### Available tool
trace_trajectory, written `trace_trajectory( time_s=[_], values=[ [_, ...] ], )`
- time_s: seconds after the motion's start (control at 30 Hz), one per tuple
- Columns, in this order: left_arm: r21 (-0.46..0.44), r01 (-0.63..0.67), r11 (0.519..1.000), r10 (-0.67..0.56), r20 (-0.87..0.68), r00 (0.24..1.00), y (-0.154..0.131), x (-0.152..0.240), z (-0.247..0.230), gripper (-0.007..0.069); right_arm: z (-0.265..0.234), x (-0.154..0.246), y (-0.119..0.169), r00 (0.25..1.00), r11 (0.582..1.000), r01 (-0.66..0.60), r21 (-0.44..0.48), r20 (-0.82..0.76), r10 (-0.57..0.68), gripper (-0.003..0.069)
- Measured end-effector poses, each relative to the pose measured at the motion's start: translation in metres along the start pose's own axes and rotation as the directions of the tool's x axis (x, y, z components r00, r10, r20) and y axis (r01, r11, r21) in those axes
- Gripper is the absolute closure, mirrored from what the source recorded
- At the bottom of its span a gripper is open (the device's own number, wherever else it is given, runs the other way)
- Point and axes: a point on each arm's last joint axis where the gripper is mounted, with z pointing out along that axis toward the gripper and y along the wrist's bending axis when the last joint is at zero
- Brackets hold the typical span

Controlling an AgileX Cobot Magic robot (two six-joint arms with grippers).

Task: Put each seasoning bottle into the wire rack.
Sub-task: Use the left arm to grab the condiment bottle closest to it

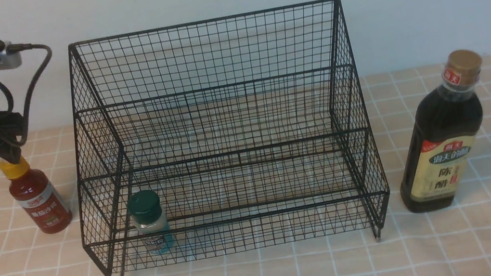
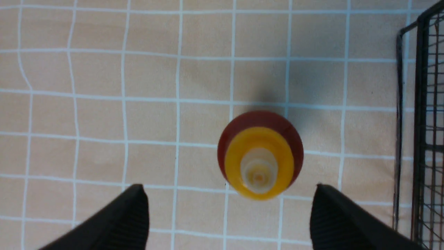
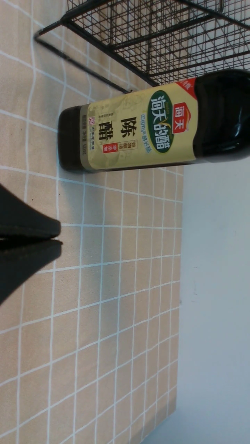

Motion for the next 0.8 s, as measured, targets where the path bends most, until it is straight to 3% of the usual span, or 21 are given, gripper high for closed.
trace_trajectory(
  time_s=[0.4,0.5,0.63,0.8],
  values=[
    [0.018,0.004,1.0,-0.004,-0.024,1.0,-0.004,-0.004,0.037,0.0057,0.0,0.0,0.0,1.0,1.0,0.0,0.0,0.0,0.0,0.0673],
    [0.021,0.004,1.0,-0.003,-0.042,0.999,-0.004,-0.003,0.045,0.0131,0.0,0.0,0.0,1.0,1.0,0.0,0.0,0.0,0.0,0.0673],
    [0.031,0.012,0.999,-0.011,-0.045,0.999,-0.005,-0.003,0.046,0.0344,0.0,0.0,0.0,1.0,1.0,0.0,0.0,0.0,0.0,0.0673],
    [0.023,0.004,1.0,-0.003,-0.079,0.997,-0.004,0.0,0.04,0.0337,0.0,0.0,0.0,1.0,1.0,0.0,0.0,0.0,0.0,0.0673]
  ],
)
